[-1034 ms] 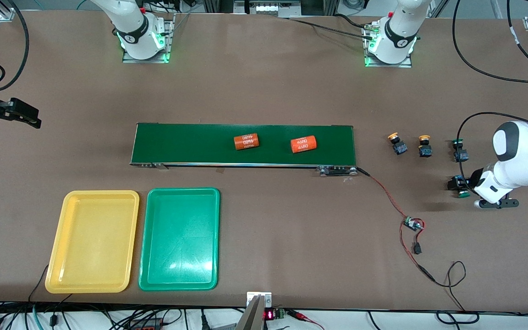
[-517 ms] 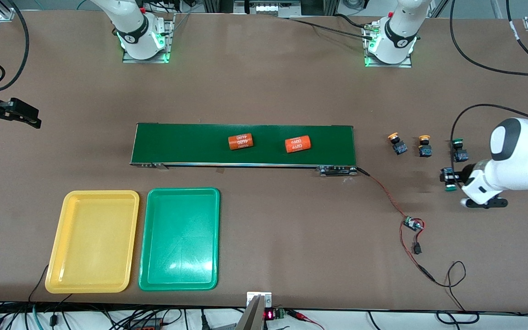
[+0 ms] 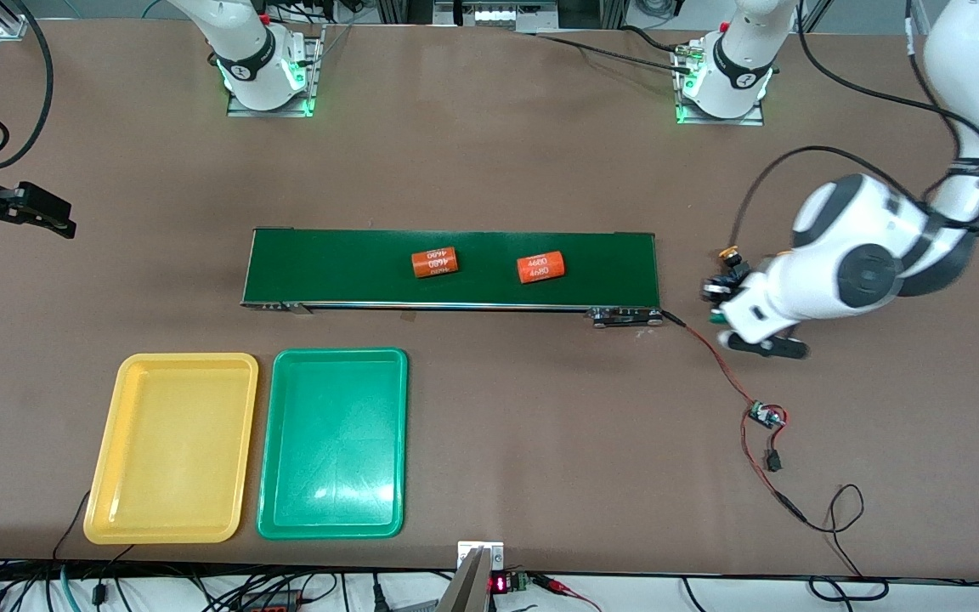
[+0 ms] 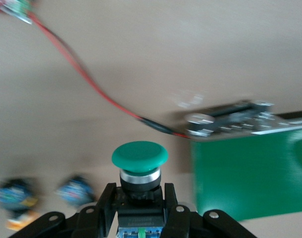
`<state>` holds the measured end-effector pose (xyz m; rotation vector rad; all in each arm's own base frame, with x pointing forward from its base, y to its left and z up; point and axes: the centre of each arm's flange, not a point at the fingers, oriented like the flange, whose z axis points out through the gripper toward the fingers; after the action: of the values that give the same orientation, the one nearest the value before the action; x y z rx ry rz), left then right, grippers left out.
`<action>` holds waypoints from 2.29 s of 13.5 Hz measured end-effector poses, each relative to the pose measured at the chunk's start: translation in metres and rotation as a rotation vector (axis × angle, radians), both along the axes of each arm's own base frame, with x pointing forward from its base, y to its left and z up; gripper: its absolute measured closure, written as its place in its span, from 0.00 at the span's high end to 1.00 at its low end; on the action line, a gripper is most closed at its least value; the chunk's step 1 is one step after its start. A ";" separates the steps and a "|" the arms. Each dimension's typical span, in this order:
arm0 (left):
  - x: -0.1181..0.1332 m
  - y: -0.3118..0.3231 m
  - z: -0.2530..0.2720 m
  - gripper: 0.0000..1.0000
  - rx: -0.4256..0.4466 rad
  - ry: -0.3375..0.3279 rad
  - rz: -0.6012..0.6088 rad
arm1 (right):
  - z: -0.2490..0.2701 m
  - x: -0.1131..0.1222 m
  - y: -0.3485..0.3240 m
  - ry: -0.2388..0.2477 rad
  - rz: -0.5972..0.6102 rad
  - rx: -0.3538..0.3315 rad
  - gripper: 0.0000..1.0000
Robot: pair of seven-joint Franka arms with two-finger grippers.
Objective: Sort buttons by color to trays
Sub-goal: 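Place the green-cap button on the belt and open the left gripper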
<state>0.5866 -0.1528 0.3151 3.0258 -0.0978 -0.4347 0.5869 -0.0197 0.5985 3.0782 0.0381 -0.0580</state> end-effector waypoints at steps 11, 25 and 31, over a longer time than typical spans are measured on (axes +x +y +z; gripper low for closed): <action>-0.082 -0.145 -0.050 0.46 -0.030 -0.025 0.095 | 0.000 0.000 0.000 -0.003 -0.001 0.003 1.00; 0.012 0.048 0.015 1.00 0.042 0.023 0.127 | 0.000 0.000 0.000 -0.002 0.000 0.004 1.00; 0.013 0.151 -0.055 1.00 0.086 0.117 0.008 | -0.001 0.002 0.005 -0.011 -0.001 0.046 1.00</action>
<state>0.5992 -0.0018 0.2603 3.0739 -0.0607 -0.6298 0.5891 -0.0147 0.5975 3.1247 0.0377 -0.0412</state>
